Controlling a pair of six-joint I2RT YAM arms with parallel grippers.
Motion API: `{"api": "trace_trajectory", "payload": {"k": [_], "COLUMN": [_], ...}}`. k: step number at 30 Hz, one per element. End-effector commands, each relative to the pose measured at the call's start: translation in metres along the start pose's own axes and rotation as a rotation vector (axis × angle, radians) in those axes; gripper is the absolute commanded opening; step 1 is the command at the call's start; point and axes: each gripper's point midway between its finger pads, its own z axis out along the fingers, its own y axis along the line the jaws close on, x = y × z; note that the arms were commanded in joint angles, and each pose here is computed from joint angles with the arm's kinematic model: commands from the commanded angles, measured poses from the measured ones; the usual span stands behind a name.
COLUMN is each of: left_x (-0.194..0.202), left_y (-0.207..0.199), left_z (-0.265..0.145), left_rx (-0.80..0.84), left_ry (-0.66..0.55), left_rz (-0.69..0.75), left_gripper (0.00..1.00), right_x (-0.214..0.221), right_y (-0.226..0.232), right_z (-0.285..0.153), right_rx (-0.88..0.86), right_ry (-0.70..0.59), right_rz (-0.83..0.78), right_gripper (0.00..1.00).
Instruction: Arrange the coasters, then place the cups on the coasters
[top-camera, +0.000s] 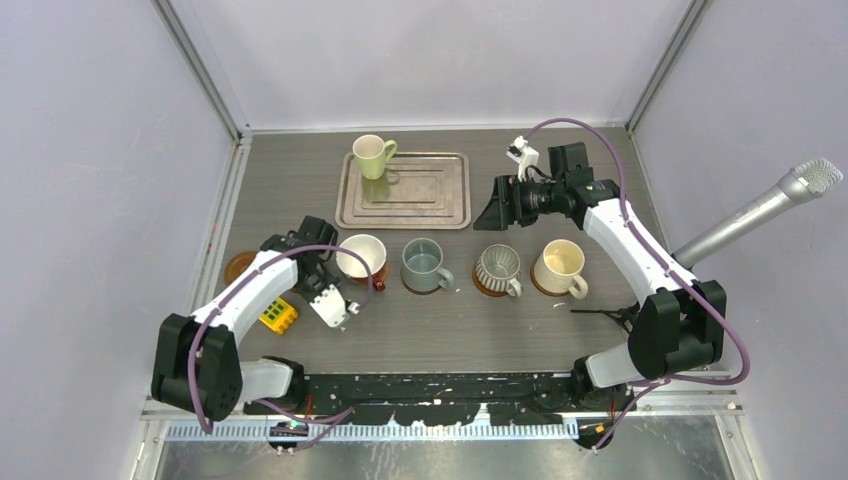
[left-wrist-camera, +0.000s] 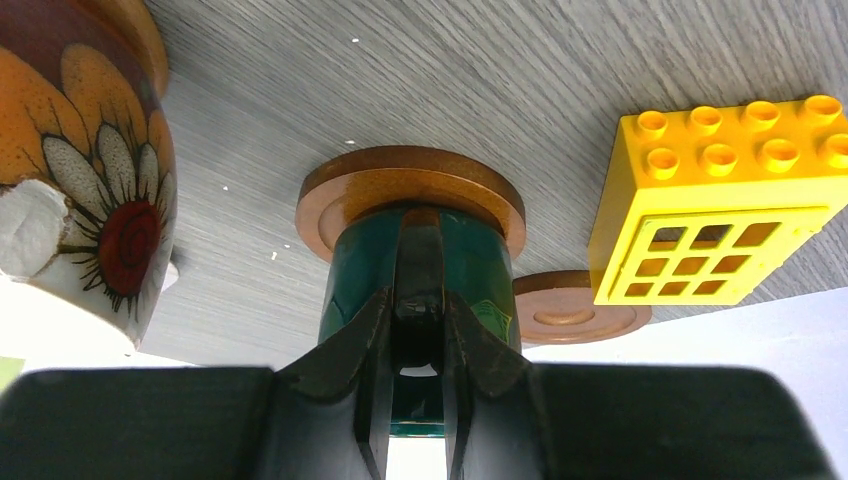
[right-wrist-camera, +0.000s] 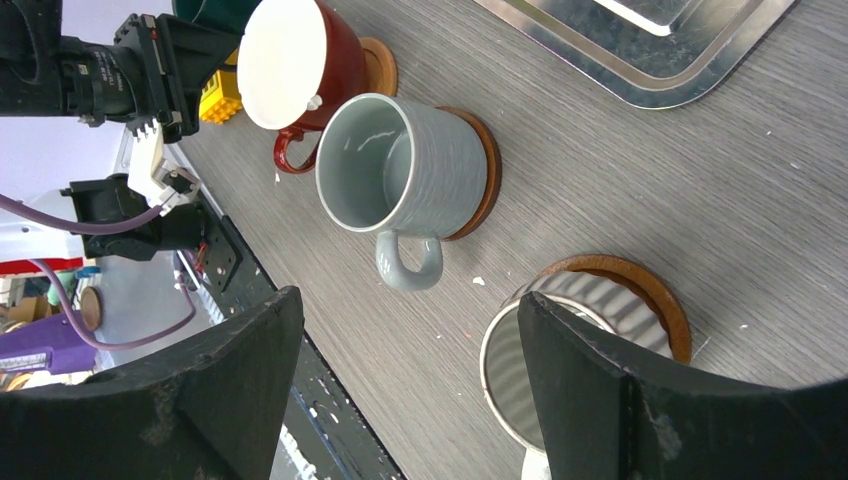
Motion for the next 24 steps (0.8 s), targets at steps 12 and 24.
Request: {"api": "trace_trajectory", "payload": {"k": [12,24], "left_x": [0.004,0.008], "left_y": [-0.005,-0.005], "left_z": [-0.015,-0.075], "left_rx": [0.012,-0.006], "left_ry": [0.044,0.018], "left_rz": [0.063,0.016], "left_gripper": [0.42,0.71], "right_x": [-0.005,-0.005], "right_y": [0.001,0.002], "right_z": [-0.001,-0.001], "right_rx": [-0.016,-0.024], "right_ry": [-0.013,-0.011], "right_rz": [0.003,0.007], "right_gripper": [0.83,0.83]}}
